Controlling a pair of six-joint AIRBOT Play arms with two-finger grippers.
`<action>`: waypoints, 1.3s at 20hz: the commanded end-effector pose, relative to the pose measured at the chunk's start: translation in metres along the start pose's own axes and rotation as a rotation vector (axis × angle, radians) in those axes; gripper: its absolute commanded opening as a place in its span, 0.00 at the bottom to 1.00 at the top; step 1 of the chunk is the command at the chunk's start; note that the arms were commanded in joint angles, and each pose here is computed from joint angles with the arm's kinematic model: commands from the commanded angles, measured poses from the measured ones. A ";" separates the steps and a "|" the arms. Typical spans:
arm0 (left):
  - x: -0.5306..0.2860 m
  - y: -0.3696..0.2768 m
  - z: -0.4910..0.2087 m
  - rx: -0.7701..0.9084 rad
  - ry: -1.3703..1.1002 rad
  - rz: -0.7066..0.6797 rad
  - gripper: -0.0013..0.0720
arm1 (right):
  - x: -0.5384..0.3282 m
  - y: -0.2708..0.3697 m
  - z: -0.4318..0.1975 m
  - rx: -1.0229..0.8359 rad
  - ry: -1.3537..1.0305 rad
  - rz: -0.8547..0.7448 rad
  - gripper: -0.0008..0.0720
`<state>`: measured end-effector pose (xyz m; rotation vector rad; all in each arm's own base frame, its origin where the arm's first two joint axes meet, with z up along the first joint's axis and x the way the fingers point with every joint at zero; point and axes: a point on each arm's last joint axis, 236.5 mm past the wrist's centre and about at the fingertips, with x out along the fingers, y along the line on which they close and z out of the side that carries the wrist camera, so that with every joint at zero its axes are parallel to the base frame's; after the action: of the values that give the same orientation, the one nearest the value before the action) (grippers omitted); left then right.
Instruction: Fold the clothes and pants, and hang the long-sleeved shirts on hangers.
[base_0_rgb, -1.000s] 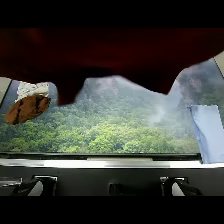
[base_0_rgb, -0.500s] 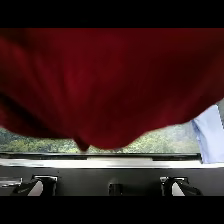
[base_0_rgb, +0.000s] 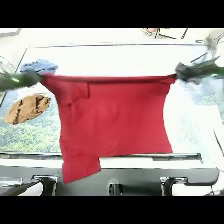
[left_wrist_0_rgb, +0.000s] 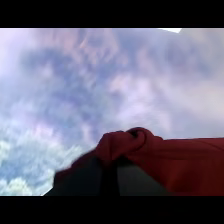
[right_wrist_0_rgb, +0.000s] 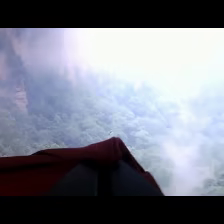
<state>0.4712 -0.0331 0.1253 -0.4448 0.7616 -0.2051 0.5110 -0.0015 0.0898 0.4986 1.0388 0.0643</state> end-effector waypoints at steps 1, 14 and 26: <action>0.086 0.044 -0.076 -0.148 0.175 0.035 0.05 | 0.092 -0.006 -0.030 0.180 0.126 0.014 0.06; -0.018 0.127 -0.152 -0.299 0.722 0.135 0.98 | -0.032 -0.154 -0.079 0.274 0.398 -0.224 0.79; -0.010 0.094 -0.317 -0.464 0.817 -0.049 0.64 | -0.042 -0.177 -0.178 0.339 0.576 -0.223 0.79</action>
<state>0.2459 -0.0338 -0.1004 -0.8224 1.6447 -0.2507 0.3154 -0.1093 -0.0220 0.6778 1.6643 -0.1921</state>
